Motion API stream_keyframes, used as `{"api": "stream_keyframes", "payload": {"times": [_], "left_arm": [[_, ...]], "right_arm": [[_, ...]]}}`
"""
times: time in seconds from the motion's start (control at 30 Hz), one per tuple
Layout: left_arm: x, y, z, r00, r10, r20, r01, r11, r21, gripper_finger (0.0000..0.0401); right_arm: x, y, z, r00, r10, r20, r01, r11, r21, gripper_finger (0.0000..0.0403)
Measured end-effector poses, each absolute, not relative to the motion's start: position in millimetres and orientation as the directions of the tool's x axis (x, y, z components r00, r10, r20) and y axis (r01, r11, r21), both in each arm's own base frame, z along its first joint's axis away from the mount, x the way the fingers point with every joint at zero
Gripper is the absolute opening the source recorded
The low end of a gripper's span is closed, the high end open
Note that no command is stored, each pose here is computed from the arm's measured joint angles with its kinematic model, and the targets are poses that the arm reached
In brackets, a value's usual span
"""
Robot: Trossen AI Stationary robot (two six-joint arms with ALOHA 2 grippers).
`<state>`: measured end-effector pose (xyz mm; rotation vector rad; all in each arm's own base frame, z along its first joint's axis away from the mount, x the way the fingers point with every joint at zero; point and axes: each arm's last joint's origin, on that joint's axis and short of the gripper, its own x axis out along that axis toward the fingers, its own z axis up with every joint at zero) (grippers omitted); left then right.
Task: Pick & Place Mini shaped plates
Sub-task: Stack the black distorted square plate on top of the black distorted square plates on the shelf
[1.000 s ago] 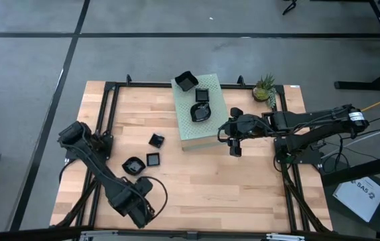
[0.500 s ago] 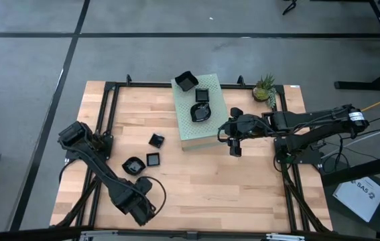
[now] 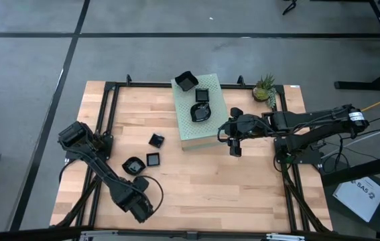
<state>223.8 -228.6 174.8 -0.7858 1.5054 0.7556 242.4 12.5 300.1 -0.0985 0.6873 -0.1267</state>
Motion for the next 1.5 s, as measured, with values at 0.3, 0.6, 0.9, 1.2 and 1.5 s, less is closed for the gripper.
{"api": "stream_keyframes", "payload": {"times": [0.3, 0.6, 0.9, 1.2, 1.5], "left_arm": [[222, -227, 167, -0.056, -0.059, -0.997, -0.839, 0.544, 0.015, 0.0133], [222, -227, 167, -0.057, -0.058, -0.997, -0.842, 0.54, 0.017, 0.0028], [222, -227, 168, -0.058, -0.059, -0.997, -0.848, 0.53, 0.018, 0.0003], [235, -237, 189, 0.051, -0.074, -0.996, -0.836, 0.542, -0.083, 0.0002], [248, -245, 214, 0.183, -0.074, -0.98, -0.809, 0.555, -0.193, 0.0002]], "right_arm": [[242, 12, 300, 0.766, -0.149, -0.626, 0.084, 0.988, -0.133, 0.0212], [242, 12, 300, 0.766, -0.149, -0.626, 0.083, 0.988, -0.133, 0.0212], [242, 12, 300, 0.766, -0.149, -0.626, 0.083, 0.988, -0.133, 0.0212], [242, 12, 300, 0.766, -0.149, -0.626, 0.081, 0.987, -0.136, 0.0212], [242, 12, 300, 0.766, -0.149, -0.626, 0.081, 0.987, -0.136, 0.0212]]}}
